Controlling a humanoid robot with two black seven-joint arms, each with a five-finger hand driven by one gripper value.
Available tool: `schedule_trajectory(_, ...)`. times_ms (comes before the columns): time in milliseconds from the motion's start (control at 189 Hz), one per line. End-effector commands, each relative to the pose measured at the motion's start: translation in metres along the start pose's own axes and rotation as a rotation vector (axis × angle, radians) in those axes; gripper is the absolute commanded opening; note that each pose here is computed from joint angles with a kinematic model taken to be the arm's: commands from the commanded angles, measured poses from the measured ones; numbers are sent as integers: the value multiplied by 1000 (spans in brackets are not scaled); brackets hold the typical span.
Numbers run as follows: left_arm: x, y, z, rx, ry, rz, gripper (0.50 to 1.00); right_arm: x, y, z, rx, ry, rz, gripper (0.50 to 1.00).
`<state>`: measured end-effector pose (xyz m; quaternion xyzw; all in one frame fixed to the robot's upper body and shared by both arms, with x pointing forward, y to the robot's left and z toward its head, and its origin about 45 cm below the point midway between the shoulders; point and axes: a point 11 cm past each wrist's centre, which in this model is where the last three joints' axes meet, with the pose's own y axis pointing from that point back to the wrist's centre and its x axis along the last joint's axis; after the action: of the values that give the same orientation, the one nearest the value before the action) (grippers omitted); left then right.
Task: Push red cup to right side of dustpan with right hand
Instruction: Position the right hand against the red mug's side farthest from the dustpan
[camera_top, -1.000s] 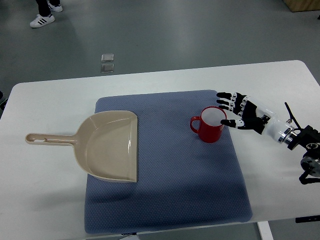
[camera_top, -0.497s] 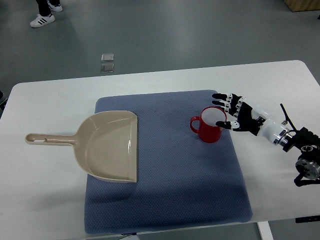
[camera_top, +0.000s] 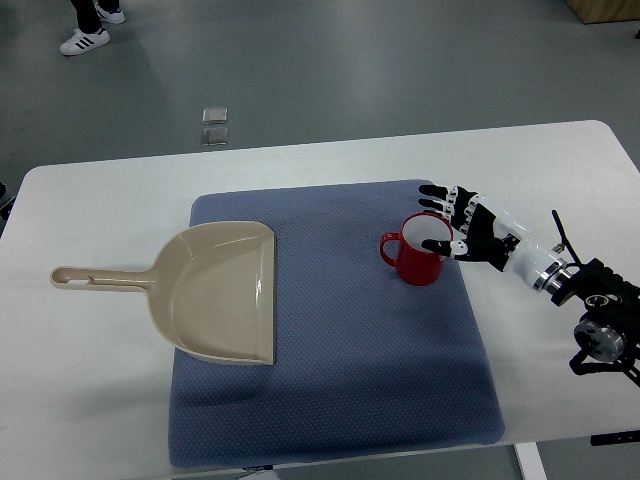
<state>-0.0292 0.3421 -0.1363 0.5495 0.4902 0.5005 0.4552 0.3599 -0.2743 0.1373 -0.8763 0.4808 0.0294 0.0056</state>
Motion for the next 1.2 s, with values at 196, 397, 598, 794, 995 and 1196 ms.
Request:
schedule_trajectory(196, 0, 0, 0, 0, 0, 1, 1000, -4, 0, 1, 15, -28, 4, 917)
schedule_trajectory(397, 0, 0, 0, 0, 0, -1, 1000, -7, -2, 1, 5, 23, -15, 917)
schedule_trajectory(598, 0, 0, 0, 0, 0, -1, 1000, -6, -4, 2, -1, 73, 5, 917)
schedule_trajectory(794, 0, 0, 0, 0, 0, -1, 1000, -3, -5, 0, -3, 123, 4, 917)
schedule_trajectory(995, 0, 0, 0, 0, 0, 1, 1000, -4, -6, -1, -8, 164, -8, 917)
schedule_trajectory(1196, 0, 0, 0, 0, 0, 1, 1000, -4, -6, 0, -14, 210, -5, 917)
